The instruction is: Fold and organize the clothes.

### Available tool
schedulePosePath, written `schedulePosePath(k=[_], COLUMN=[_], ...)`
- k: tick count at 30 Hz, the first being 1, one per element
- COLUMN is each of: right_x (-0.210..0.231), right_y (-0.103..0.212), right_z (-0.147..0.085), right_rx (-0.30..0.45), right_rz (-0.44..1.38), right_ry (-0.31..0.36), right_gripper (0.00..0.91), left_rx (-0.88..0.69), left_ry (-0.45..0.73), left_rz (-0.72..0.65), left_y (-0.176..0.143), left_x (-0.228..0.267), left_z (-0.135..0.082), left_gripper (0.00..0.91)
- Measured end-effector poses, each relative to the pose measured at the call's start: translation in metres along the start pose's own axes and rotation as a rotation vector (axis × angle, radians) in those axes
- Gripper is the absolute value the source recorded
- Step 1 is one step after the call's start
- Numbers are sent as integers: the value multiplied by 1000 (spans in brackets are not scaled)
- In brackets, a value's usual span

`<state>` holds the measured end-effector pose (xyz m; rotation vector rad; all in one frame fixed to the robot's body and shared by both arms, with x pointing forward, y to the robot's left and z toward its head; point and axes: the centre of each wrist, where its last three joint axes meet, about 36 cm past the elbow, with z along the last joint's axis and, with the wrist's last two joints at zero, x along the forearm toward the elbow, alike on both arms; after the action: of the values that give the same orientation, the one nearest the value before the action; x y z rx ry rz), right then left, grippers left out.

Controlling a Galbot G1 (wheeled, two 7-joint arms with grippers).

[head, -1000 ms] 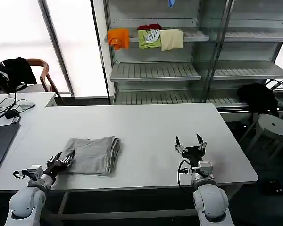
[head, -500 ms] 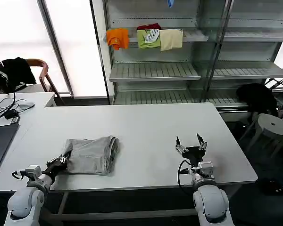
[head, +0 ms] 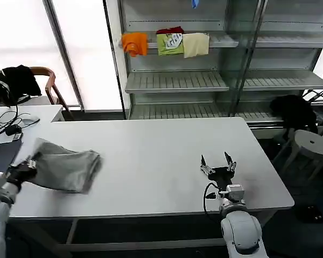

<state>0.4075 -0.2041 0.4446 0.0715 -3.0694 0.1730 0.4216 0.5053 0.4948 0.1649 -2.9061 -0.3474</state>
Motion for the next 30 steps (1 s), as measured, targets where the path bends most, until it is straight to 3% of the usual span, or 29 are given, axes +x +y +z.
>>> schedulePosePath(k=[6, 13, 16, 23, 26, 30], right_x=[-1, 2, 4, 8, 8, 9], right_y=[0, -5, -6, -11, -14, -16], right_z=[3, 8, 10, 15, 14, 13], right_rx=[-10, -10, -10, -7, -4, -4], right_rz=[-1, 10, 15, 30, 38, 44], right_ry=[4, 8, 10, 20, 18, 14], right_gripper=[907, 907, 907, 907, 907, 907], left_rx=[-127, -246, -285, -295, -266, -210], left_ry=[-59, -109, -102, -30, -26, -33], left_rz=[-48, -39, -12, 80, 124, 177], left_y=[36, 27, 3, -82, -123, -173], left_x=[4, 15, 14, 4, 3, 5], left_z=[-51, -82, -70, -8, 4, 3], left_gripper=[20, 20, 20, 30, 40, 40])
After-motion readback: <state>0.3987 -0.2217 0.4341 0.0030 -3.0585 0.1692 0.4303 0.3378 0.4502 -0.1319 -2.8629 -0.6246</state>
